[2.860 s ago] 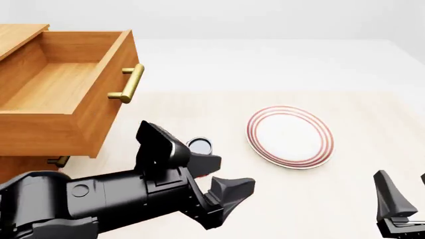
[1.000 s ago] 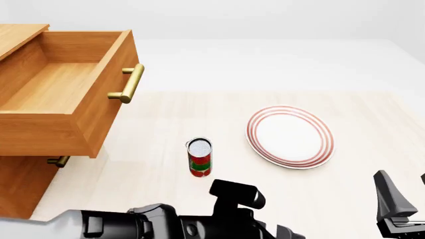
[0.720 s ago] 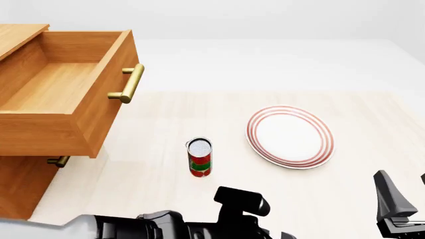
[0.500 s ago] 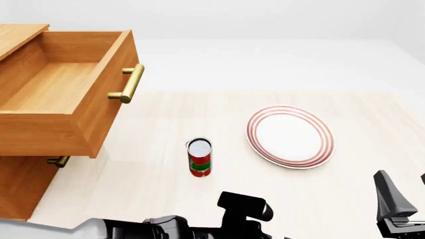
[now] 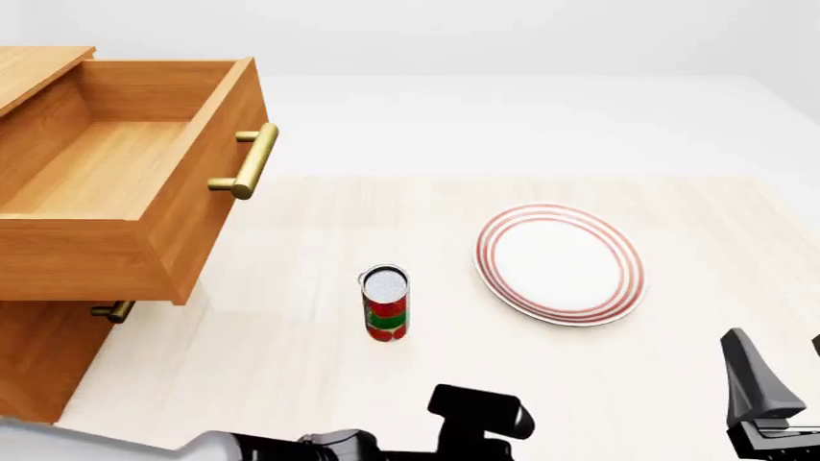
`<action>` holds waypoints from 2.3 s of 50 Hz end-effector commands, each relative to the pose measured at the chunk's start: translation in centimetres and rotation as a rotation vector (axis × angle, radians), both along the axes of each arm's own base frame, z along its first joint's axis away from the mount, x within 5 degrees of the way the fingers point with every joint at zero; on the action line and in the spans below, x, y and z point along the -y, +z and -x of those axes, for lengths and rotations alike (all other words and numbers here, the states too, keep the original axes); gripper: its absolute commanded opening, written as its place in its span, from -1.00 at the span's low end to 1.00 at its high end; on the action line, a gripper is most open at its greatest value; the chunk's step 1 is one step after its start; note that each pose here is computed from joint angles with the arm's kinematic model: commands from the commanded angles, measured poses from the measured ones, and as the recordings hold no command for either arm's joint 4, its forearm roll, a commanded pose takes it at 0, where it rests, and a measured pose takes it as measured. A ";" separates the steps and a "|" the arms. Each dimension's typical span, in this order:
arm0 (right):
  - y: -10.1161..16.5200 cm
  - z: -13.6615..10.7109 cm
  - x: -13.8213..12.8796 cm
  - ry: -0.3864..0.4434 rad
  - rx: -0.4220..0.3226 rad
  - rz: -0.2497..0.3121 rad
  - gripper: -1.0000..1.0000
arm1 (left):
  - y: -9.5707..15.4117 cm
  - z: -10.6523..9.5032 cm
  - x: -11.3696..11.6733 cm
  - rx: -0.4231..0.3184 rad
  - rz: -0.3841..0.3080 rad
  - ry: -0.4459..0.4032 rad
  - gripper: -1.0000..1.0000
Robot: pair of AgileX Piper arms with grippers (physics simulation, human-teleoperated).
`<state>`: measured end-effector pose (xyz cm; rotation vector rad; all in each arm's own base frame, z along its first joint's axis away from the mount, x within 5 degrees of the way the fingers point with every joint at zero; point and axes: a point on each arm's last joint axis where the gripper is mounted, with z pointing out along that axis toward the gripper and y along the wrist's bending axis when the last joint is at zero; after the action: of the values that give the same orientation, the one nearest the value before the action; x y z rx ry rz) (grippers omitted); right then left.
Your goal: Put the bowl in the top drawer of the cabinet.
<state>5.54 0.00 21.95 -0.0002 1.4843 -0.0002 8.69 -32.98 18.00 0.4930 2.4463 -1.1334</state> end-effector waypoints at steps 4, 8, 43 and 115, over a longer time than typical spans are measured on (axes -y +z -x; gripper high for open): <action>0.0 0.0 0.0 0.000 0.000 0.000 1.00 | -1.1 0.2 0.6 -0.023 -0.003 0.007 1.00; 0.0 0.0 0.0 0.000 0.000 0.000 1.00 | -1.4 0.2 0.8 -0.028 -0.006 0.007 1.00; 0.0 0.0 0.0 0.000 0.000 0.000 1.00 | -3.6 1.1 1.9 -0.064 -0.018 0.002 1.00; 0.0 0.0 0.0 0.000 0.000 0.000 1.00 | -6.4 1.9 3.5 -0.099 -0.037 -0.004 1.00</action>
<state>5.54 0.00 21.95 -0.0002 1.4843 -0.0002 6.90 -36.27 11.85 0.4664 2.5512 -1.1399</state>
